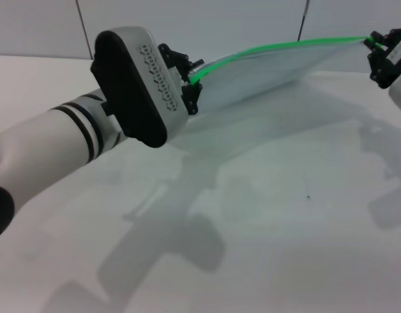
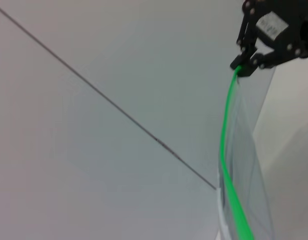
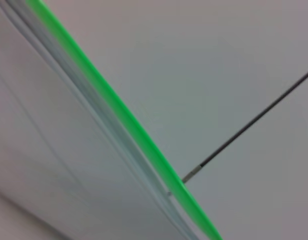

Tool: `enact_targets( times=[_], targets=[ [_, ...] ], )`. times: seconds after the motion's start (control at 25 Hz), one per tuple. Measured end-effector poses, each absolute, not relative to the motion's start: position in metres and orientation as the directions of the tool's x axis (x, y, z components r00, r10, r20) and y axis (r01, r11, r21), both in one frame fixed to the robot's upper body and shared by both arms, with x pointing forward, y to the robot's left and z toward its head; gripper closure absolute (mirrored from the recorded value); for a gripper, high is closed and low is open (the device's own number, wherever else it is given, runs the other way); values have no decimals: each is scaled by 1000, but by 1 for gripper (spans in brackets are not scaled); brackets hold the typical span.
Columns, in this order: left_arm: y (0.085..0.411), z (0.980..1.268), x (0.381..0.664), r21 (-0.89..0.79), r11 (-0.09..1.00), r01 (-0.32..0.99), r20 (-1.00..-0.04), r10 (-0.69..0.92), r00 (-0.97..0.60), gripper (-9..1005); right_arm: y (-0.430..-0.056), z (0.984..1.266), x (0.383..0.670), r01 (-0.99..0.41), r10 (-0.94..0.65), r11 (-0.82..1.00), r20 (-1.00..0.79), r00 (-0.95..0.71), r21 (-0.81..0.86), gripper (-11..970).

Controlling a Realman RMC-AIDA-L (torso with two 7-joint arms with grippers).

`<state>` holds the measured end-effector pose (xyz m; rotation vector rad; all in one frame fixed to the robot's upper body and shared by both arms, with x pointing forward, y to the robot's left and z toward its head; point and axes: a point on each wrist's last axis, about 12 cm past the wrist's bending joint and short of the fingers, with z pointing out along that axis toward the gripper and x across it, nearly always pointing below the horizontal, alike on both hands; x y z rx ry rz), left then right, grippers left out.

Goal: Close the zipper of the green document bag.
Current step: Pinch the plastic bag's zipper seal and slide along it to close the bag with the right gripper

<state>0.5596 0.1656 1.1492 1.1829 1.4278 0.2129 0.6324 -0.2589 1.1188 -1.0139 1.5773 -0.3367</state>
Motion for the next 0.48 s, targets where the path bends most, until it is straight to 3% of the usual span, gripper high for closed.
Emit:
enact_targets(
  times=[0.48],
  targets=[
    [173, 1153, 562, 722, 482, 496, -641, 736, 218, 931, -262, 1122, 632, -409, -739, 599, -672, 47, -688, 839]
  ],
)
